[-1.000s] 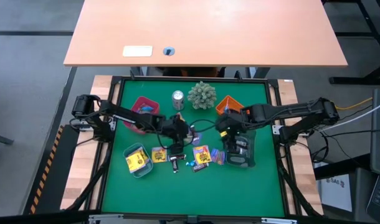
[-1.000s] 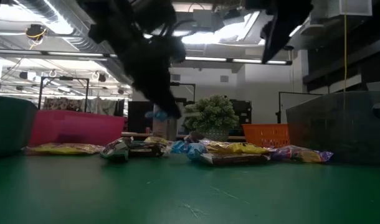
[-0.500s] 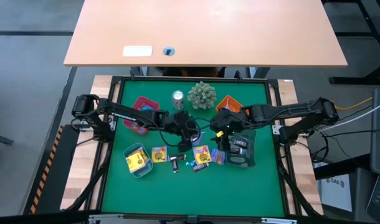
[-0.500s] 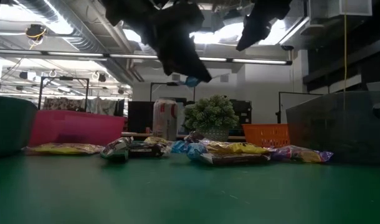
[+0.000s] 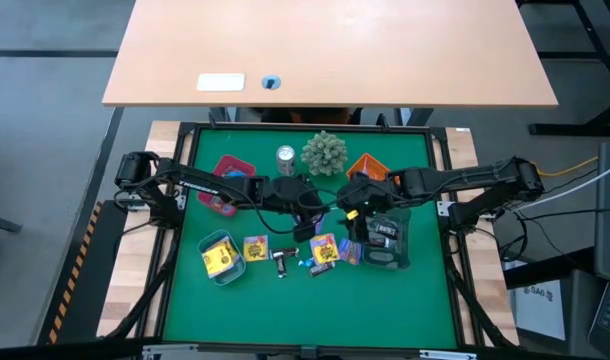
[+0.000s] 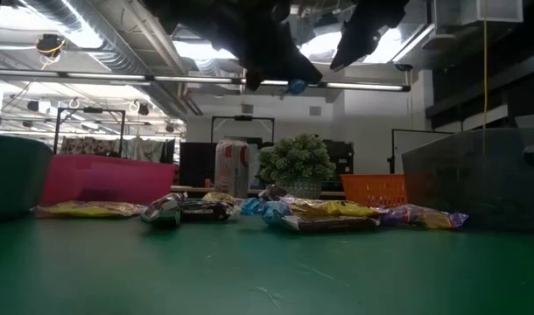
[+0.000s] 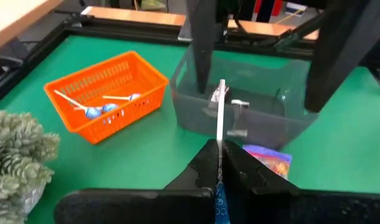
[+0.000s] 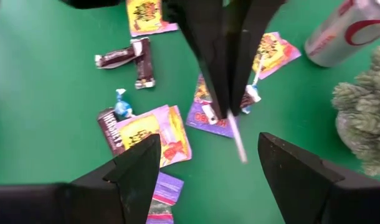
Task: Sort candy
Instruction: Put the blue candy into the orange bin
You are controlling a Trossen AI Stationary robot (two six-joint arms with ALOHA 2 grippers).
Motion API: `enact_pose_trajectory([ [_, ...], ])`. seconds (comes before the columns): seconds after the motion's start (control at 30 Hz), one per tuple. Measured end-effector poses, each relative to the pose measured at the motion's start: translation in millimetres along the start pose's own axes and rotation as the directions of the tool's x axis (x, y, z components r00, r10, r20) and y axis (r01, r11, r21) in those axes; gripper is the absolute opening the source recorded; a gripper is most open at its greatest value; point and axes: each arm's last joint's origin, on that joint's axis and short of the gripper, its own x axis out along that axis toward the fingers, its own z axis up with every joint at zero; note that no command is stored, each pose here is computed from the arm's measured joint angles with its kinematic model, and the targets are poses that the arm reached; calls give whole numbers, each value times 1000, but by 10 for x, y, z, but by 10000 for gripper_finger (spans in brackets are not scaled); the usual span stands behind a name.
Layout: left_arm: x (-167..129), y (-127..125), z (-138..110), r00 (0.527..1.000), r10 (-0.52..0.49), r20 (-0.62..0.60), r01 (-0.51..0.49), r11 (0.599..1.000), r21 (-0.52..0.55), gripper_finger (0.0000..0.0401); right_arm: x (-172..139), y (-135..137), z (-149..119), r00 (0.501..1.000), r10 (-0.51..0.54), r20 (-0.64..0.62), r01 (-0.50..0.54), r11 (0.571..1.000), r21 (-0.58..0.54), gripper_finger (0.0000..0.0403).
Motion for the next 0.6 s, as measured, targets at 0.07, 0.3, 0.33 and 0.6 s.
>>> enact_pose_trajectory([
  [0.07,-1,-5,9,1000,-2,9,2,1000,0,2,0,-8,1,1000,-28,4,28,1000,-1,269],
  [0.3,-5,-44,11,1000,-12,16,12,1000,3,2,-1,-20,2,998,-67,8,67,998,-1,269],
  [0.33,-5,-46,15,1000,-13,21,13,1000,3,2,-1,-19,2,998,-65,8,65,998,-2,269],
  [0.6,-14,-103,49,998,-31,60,30,999,12,2,0,-13,1,999,-46,5,46,999,-3,266],
])
